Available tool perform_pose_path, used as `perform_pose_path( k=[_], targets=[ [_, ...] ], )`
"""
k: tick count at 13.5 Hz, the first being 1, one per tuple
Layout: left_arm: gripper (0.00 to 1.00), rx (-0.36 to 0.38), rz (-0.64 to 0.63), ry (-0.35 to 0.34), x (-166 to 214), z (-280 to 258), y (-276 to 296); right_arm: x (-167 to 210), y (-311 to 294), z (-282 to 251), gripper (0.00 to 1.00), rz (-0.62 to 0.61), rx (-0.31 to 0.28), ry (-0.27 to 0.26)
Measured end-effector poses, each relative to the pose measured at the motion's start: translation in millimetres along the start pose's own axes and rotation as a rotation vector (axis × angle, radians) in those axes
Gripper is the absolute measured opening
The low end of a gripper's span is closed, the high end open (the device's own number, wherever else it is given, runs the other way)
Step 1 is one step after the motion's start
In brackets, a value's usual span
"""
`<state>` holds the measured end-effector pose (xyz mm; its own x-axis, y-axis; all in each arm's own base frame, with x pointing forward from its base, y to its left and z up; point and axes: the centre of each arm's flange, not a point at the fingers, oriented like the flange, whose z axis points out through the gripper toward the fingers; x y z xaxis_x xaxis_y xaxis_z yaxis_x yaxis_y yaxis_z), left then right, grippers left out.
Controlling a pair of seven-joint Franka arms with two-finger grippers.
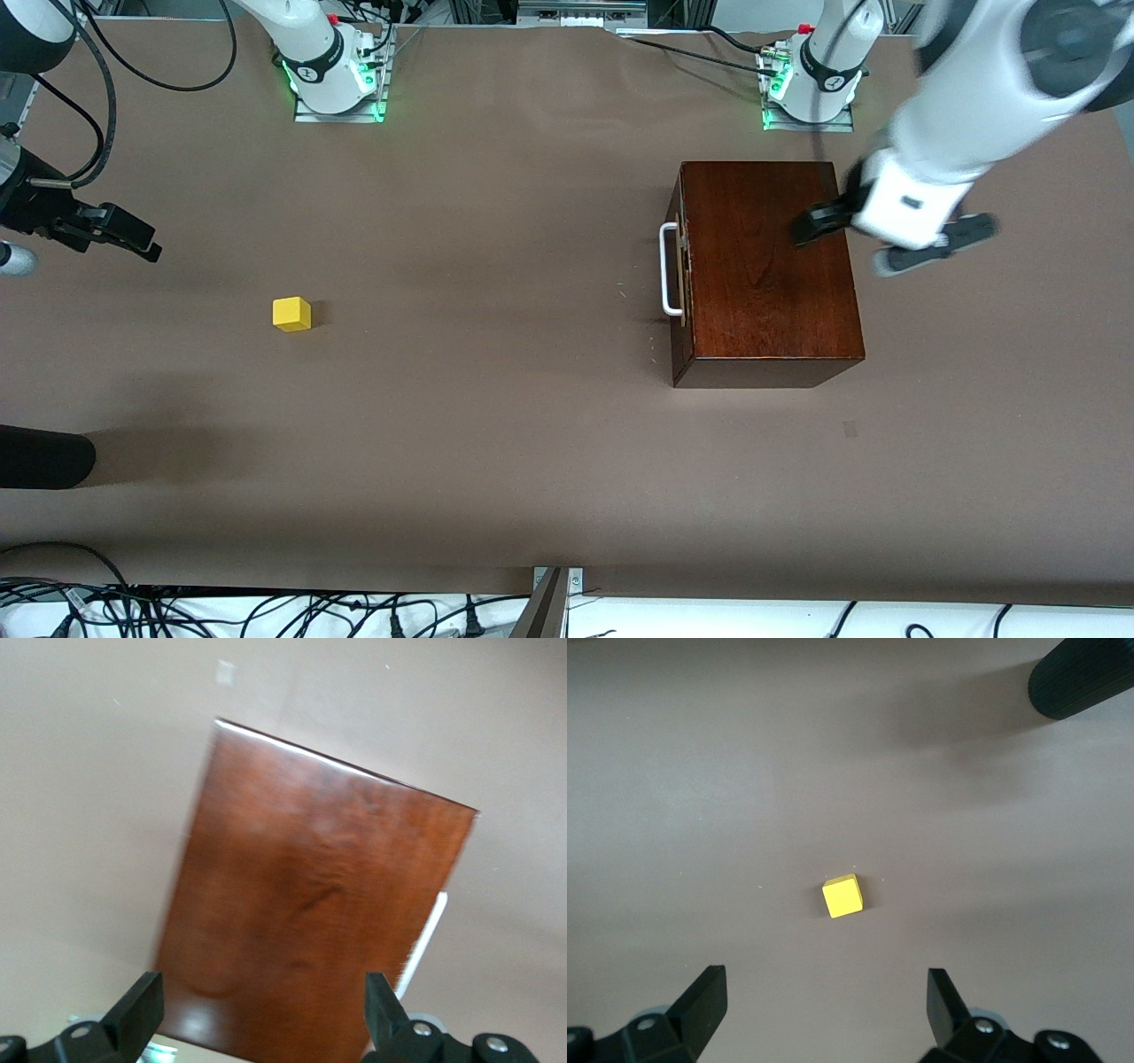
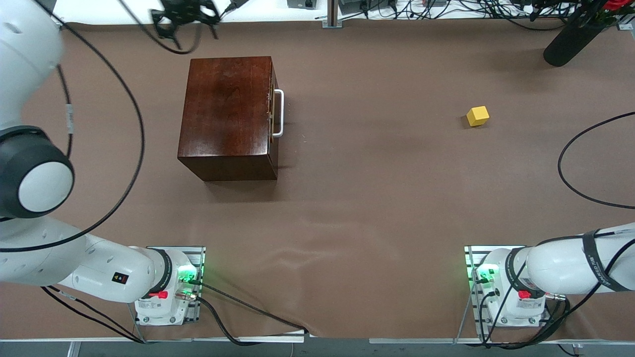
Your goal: Open drawer, take yellow block, close drawer
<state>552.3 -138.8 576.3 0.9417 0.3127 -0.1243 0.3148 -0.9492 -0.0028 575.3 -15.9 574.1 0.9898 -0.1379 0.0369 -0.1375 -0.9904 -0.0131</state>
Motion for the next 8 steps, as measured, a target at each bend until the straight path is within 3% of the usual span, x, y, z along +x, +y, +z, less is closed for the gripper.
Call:
perform_pose_path(
  k=[3, 8],
  targets=[
    [1.00, -0.013, 0.139, 0.018, -3, -18, -57, 0, 0, 0, 1.00, 0.000, 0.000, -0.002],
    [1.00, 0.019, 0.249, 0.050, -6, -24, -82, 0, 0, 0, 1.00, 0.000, 0.000, -0.003]
  ],
)
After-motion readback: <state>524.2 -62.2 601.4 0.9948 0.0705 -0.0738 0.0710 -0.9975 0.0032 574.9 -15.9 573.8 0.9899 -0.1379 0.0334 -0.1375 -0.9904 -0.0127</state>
